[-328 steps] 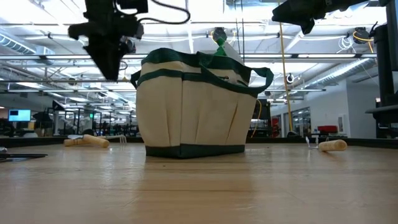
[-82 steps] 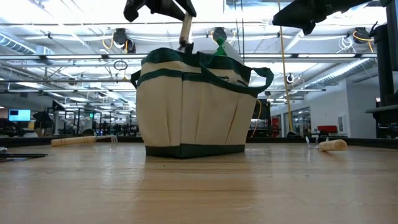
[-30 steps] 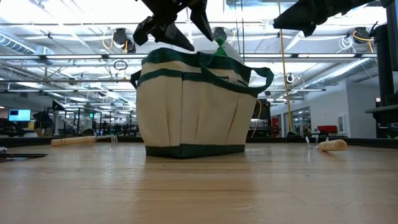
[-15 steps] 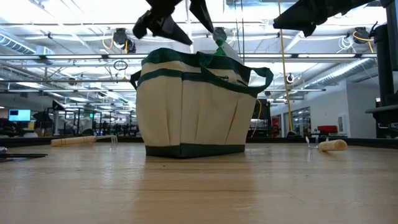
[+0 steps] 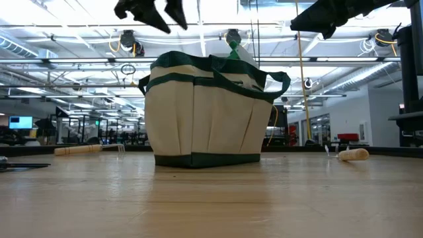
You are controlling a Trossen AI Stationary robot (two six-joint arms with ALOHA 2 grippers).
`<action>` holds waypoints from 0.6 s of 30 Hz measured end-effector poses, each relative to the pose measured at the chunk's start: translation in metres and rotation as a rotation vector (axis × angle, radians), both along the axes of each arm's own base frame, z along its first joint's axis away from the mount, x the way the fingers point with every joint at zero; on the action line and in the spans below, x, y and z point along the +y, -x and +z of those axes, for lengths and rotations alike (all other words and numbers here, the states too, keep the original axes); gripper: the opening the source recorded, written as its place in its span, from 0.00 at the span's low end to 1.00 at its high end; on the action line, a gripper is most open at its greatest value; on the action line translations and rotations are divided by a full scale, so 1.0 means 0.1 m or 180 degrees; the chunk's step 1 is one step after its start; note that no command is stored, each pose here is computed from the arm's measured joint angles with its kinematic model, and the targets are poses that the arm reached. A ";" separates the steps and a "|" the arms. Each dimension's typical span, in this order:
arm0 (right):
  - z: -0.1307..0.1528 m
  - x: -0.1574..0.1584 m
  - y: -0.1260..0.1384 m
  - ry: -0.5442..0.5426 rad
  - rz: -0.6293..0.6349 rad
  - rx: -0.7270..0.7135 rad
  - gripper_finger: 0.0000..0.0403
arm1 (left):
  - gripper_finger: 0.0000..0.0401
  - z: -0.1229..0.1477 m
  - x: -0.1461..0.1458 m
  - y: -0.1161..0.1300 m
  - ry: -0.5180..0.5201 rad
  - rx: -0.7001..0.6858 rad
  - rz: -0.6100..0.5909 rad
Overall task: Pick & Place Garden tools in Gardening bag
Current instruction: Put the top hand rake into the gardening bag
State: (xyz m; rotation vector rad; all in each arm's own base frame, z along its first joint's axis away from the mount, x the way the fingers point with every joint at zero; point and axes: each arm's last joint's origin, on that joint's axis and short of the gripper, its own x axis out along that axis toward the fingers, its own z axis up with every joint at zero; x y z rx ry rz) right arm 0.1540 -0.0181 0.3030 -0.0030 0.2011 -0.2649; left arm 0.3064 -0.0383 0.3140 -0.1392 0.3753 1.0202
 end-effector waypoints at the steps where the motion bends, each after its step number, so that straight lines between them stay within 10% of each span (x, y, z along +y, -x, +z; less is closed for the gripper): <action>1: 0.00 0.00 0.00 0.0000 0.0000 -0.0001 0.24 | 0.54 -0.01 0.04 0.04 0.0038 0.0080 0.0035; 18: 0.00 0.00 0.00 0.0000 -0.0001 -0.0001 0.24 | 0.54 -0.22 0.54 0.54 0.1130 0.0923 0.1258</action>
